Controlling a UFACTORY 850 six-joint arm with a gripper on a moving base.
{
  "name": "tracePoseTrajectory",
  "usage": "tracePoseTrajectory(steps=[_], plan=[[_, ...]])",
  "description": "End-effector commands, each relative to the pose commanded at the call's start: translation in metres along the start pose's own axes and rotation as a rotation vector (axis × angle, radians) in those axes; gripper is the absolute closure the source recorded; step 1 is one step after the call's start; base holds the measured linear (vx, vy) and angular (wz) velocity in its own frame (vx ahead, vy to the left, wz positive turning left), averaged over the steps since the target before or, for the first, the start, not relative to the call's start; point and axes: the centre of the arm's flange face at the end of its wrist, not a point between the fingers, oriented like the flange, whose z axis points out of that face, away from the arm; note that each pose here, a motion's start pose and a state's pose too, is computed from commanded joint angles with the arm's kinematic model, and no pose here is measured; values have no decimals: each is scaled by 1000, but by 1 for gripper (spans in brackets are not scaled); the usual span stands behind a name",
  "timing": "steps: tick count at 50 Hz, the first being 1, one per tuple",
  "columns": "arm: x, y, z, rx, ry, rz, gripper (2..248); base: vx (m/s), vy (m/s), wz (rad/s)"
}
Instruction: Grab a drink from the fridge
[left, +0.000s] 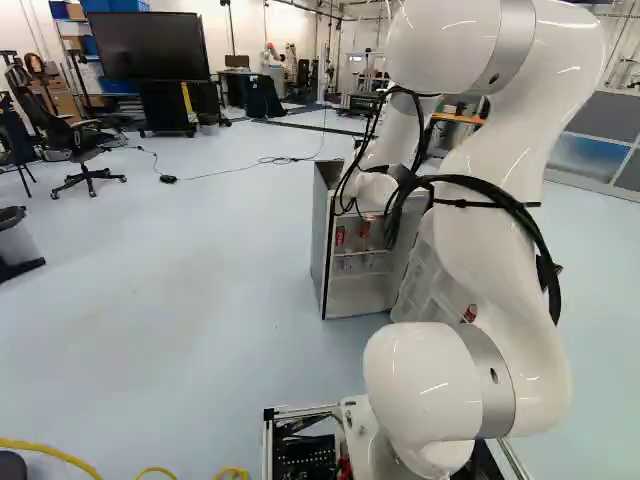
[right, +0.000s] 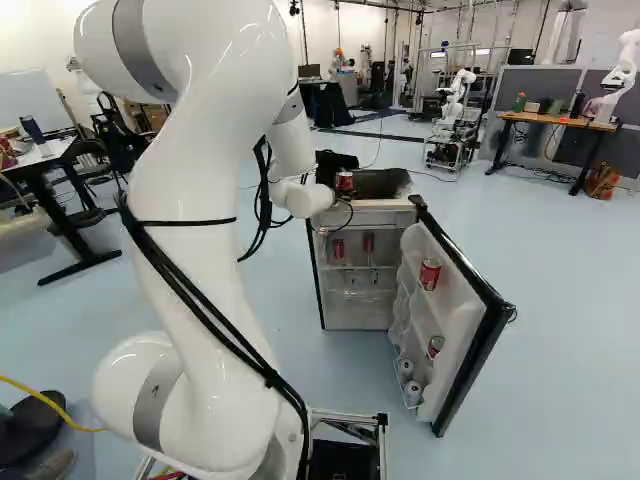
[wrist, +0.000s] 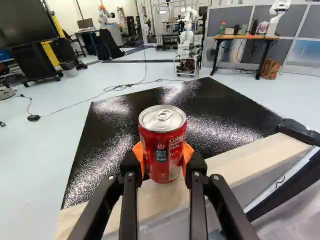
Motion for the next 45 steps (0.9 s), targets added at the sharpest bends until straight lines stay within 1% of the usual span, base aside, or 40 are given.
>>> tracePoseTrajectory(steps=[3, 4, 8, 9, 13, 14, 19, 20, 24, 25, 29, 30, 45], plan=[[0, 0, 0, 0, 0, 0, 155, 0, 0, 0], [0, 0, 0, 0, 0, 0, 146, 0, 0, 0], [0, 0, 0, 0, 0, 0, 146, 0, 0, 0], [0, 0, 0, 0, 0, 0, 115, 0, 0, 0], [0, 0, 0, 0, 0, 0, 115, 0, 0, 0], [0, 0, 0, 0, 0, 0, 81, 0, 0, 0], [0, 0, 0, 0, 0, 0, 81, 0, 0, 0], [0, 0, 0, 0, 0, 0, 46, 0, 0, 0], [1, 0, -4, 0, 0, 0, 46, 0, 0, 0], [1, 1, -5, 0, 0, 0, 10, 0, 0, 0], [3, 1, -13, 0, 3, 0, 10, 0, 0, 0], [3, 1, -15, 1, 3, 0, 3, 0, 0, 0], [12, 3, -51, 5, 16, 1, 3, 0, 0, 0]])
